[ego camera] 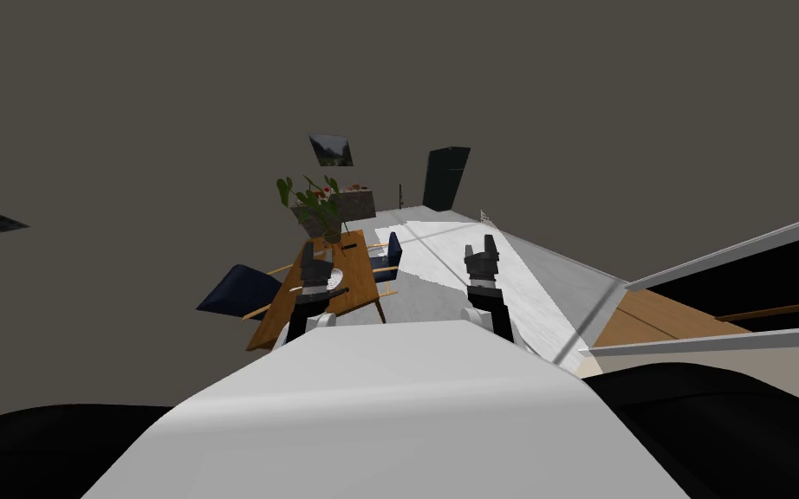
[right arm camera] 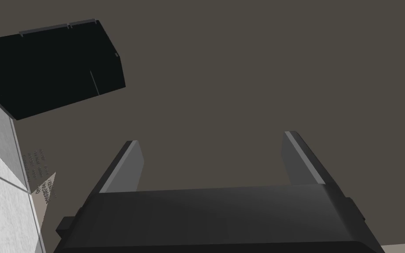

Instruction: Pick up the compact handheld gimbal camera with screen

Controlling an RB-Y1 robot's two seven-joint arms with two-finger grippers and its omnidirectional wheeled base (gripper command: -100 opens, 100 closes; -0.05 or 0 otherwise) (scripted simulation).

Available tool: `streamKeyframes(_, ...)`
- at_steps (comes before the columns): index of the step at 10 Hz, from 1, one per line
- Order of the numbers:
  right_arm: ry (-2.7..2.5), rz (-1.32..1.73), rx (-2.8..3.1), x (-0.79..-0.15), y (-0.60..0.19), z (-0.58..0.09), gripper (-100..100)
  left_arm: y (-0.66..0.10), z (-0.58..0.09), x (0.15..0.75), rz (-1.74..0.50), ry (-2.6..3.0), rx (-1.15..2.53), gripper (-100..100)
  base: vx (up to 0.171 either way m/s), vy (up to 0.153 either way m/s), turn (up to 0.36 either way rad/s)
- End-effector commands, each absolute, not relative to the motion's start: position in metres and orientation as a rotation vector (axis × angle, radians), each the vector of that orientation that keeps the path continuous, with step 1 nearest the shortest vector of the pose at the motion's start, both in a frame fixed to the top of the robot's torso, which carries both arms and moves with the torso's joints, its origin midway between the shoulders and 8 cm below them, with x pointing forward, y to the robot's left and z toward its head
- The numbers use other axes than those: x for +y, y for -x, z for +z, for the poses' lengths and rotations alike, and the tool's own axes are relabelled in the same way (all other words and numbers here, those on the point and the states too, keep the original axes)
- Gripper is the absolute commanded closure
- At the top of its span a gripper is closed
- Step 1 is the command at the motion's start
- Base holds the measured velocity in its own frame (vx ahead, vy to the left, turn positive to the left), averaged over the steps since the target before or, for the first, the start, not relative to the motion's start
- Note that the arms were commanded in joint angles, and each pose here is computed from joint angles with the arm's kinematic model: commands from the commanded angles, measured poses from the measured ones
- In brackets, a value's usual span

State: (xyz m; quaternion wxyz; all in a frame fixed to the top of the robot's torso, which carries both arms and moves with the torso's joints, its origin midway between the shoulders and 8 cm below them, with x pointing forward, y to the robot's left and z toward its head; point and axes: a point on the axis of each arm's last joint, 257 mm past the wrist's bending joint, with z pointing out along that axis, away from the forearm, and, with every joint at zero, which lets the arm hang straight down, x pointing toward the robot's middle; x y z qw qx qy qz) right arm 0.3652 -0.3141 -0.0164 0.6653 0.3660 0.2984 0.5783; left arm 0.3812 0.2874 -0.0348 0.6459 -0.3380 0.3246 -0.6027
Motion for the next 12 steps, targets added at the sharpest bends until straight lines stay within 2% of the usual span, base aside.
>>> streamKeyframes(1,-0.826,1.306,0.674,-0.314,-0.365,-0.016,0,-0.388,-0.041,0.288,-1.367,0.789,0.760,-100,0.000,-0.023,0.011)
streamKeyframes(12,-0.826,1.306,0.674,-0.314,-0.365,-0.016,0,-0.458,-0.150,0.310,-1.263,1.096,0.994,-100,-0.003,-0.018,0.016)
